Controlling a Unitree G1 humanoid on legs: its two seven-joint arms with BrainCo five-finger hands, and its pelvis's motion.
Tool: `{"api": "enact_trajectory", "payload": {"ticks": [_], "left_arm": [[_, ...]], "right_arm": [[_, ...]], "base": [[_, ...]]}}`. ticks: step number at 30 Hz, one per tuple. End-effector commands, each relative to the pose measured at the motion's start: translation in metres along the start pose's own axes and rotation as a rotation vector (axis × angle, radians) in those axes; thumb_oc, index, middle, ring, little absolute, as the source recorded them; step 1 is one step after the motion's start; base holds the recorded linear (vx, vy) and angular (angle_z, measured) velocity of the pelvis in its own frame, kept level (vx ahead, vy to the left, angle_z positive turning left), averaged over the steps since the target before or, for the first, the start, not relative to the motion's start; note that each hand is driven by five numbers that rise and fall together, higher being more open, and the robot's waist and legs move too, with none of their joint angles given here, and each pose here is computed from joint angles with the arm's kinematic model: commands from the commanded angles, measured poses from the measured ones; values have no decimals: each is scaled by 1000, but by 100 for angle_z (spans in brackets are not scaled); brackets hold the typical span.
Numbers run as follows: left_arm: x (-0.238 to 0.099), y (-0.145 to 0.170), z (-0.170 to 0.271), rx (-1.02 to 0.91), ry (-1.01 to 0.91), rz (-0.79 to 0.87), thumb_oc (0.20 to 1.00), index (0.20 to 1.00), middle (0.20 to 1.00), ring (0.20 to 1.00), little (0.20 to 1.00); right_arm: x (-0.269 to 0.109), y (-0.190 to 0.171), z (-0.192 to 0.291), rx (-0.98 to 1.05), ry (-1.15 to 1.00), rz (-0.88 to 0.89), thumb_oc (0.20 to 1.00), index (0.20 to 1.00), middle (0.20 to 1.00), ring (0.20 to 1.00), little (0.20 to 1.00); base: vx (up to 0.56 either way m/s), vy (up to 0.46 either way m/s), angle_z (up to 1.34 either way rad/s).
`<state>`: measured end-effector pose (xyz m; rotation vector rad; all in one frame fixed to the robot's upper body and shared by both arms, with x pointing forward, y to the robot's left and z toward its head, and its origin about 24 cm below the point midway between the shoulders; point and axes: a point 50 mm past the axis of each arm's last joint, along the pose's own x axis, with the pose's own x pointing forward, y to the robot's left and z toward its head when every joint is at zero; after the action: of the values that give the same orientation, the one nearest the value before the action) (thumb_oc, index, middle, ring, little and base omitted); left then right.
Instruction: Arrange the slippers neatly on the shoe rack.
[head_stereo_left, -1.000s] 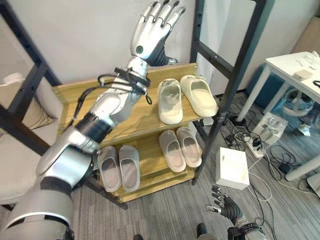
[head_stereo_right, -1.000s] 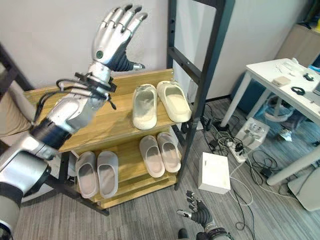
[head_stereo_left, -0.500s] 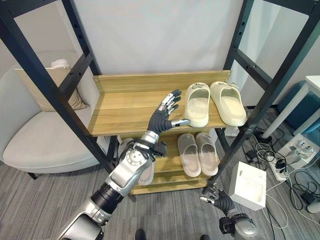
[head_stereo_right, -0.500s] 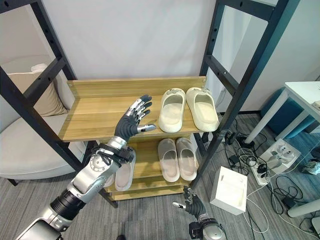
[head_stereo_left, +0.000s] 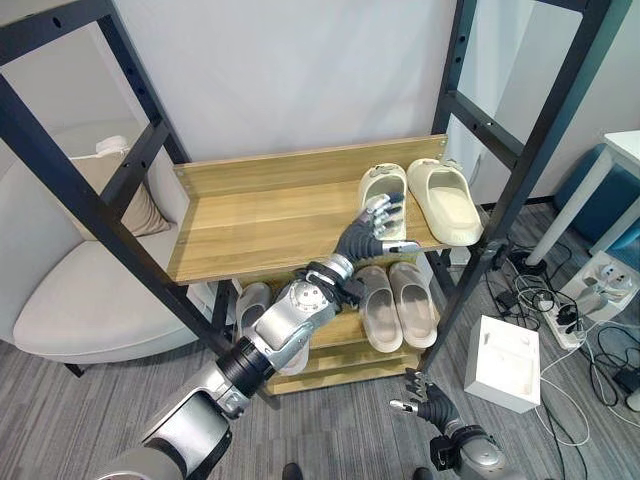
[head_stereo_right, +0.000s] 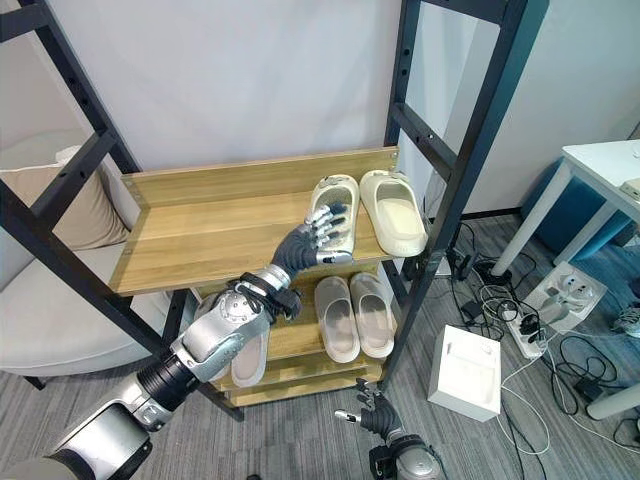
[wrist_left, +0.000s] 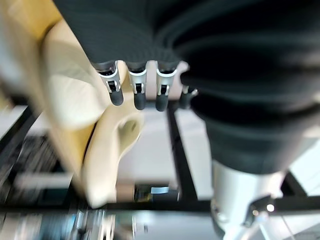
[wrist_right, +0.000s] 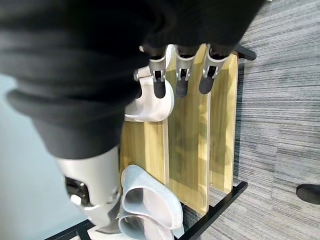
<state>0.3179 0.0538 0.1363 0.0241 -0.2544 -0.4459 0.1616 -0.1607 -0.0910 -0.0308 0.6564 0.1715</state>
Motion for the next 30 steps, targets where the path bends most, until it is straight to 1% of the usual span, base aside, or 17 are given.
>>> {"api": "enact_trajectory", "payload": {"ticks": [1,4,6,10,14,19,25,28,30], "left_arm": [[23,27,30,159,-140,123,1000,1000,1000,1000,1000],[16,40,23,184,-119,186,1000,1000,1000,1000,1000],[10,49,12,202,-73,213,1000,1000,1000,1000,1000],[7,46,-1,209,-16,186,1000,1000,1000,1000,1000],[-3,28,-27,104,96,89,1000,1000,1000,1000,1000],[-5,2,-44,-28,174,-15,1000,1000,1000,1000,1000],[7,-22,-44,-111,186,-49,1000,1000,1000,1000,1000],[13,-28,-38,-148,166,-53,1000,1000,1000,1000,1000],[22,-37,-26,-186,130,-71,1000,1000,1000,1000,1000]], "right_arm": [[10,3,35,42,-172,-15,1000,1000,1000,1000,1000],[10,2,35,43,-177,-25,1000,1000,1000,1000,1000],[10,1,36,42,-178,-29,1000,1000,1000,1000,1000],[11,-1,37,35,-177,-31,1000,1000,1000,1000,1000],[12,-3,37,11,-156,-28,1000,1000,1000,1000,1000],[20,-4,43,-5,-136,-22,1000,1000,1000,1000,1000],[30,-1,51,-3,-131,-24,1000,1000,1000,1000,1000],[31,0,52,-2,-131,-23,1000,1000,1000,1000,1000],[31,1,47,-2,-117,-23,1000,1000,1000,1000,1000]], "base": [[12,-9,7],[11,-6,5],[0,0,0],[0,0,0],[0,0,0],[0,0,0],[0,0,0],[0,0,0],[0,0,0]]}}
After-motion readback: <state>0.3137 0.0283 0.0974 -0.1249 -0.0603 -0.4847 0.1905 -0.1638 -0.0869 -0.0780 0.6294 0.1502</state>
